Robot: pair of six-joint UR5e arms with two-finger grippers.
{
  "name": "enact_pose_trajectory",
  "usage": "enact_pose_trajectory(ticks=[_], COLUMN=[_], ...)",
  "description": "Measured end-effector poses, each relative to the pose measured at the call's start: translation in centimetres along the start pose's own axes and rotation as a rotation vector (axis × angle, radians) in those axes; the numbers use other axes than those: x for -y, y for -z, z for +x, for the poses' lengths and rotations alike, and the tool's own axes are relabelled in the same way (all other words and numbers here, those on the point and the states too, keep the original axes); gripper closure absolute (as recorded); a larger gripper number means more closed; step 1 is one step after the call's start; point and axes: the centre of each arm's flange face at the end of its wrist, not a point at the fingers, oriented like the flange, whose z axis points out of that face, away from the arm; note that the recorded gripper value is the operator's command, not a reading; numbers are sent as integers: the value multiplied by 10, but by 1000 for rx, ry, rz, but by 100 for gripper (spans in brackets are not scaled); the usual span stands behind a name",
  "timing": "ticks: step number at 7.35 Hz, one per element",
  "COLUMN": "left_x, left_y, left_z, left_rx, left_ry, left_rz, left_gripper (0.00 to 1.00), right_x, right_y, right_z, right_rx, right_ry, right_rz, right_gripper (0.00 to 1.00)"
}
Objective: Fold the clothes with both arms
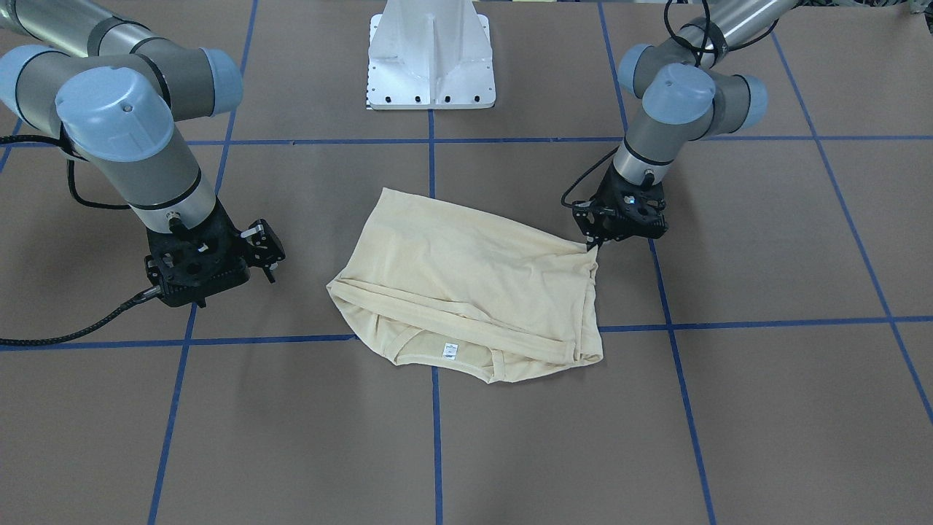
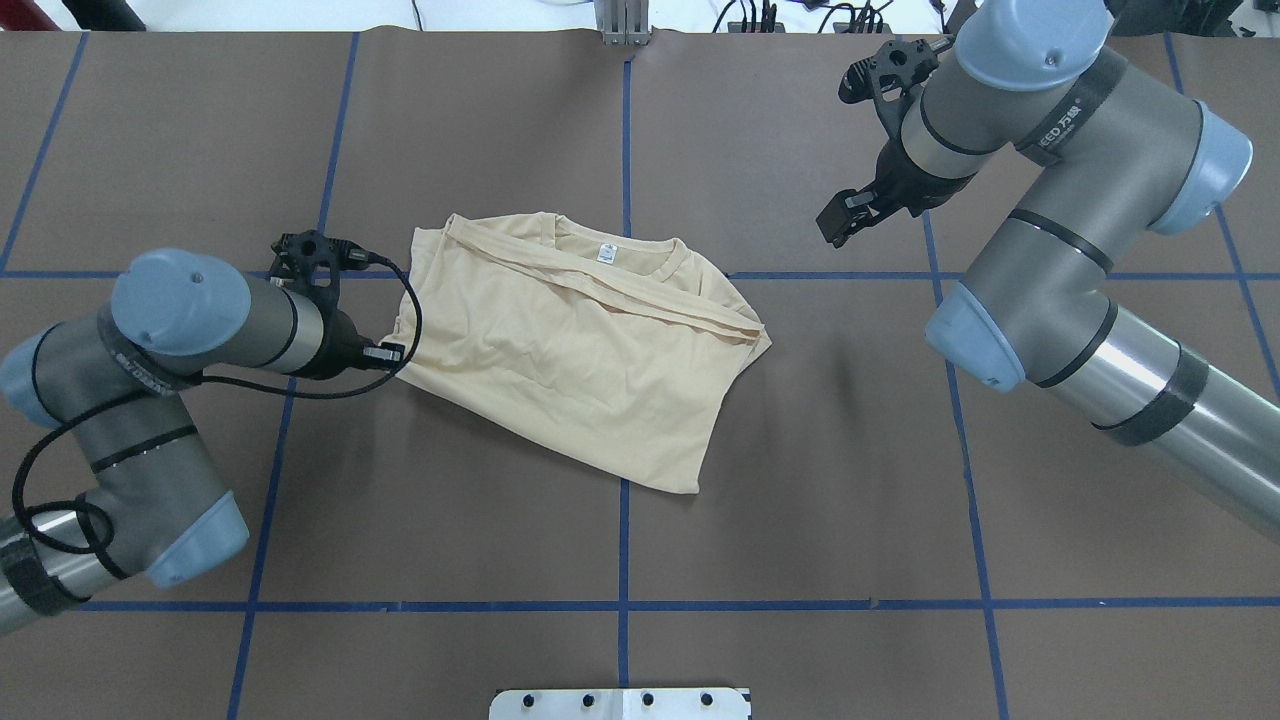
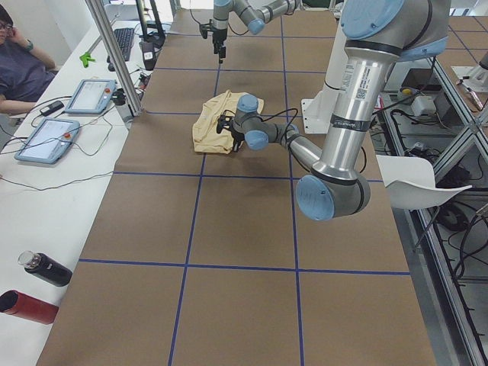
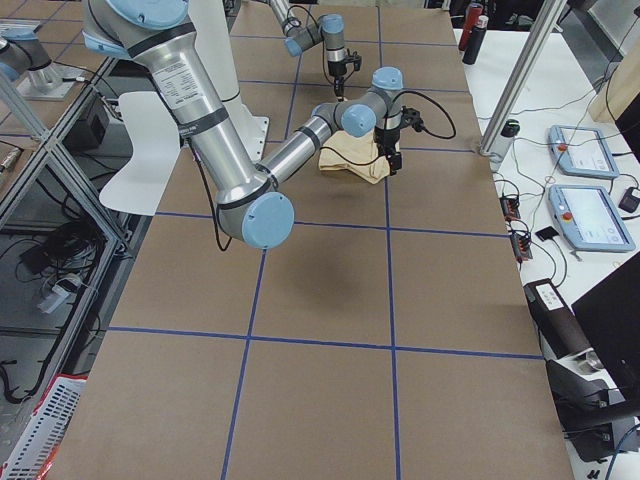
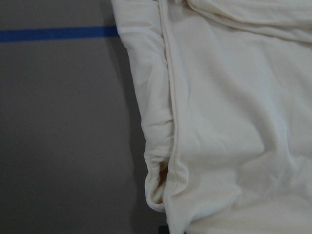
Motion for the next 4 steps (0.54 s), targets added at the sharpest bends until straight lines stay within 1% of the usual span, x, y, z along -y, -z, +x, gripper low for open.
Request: enact_pose_trajectory(ticks=[2, 4], left_x=[77, 152], left_y=[-17, -36], left_z=[-19, -24], left_rx=[70, 153], left_ry=[-30, -50], left_rz=[51, 98], left_gripper=[100, 100], right_x=[0, 1], right_y=[0, 1], right_z=[-1, -1], right_rx=[0, 0], right_ry=[0, 1], right_rz=[1, 2], right_gripper=[0, 0])
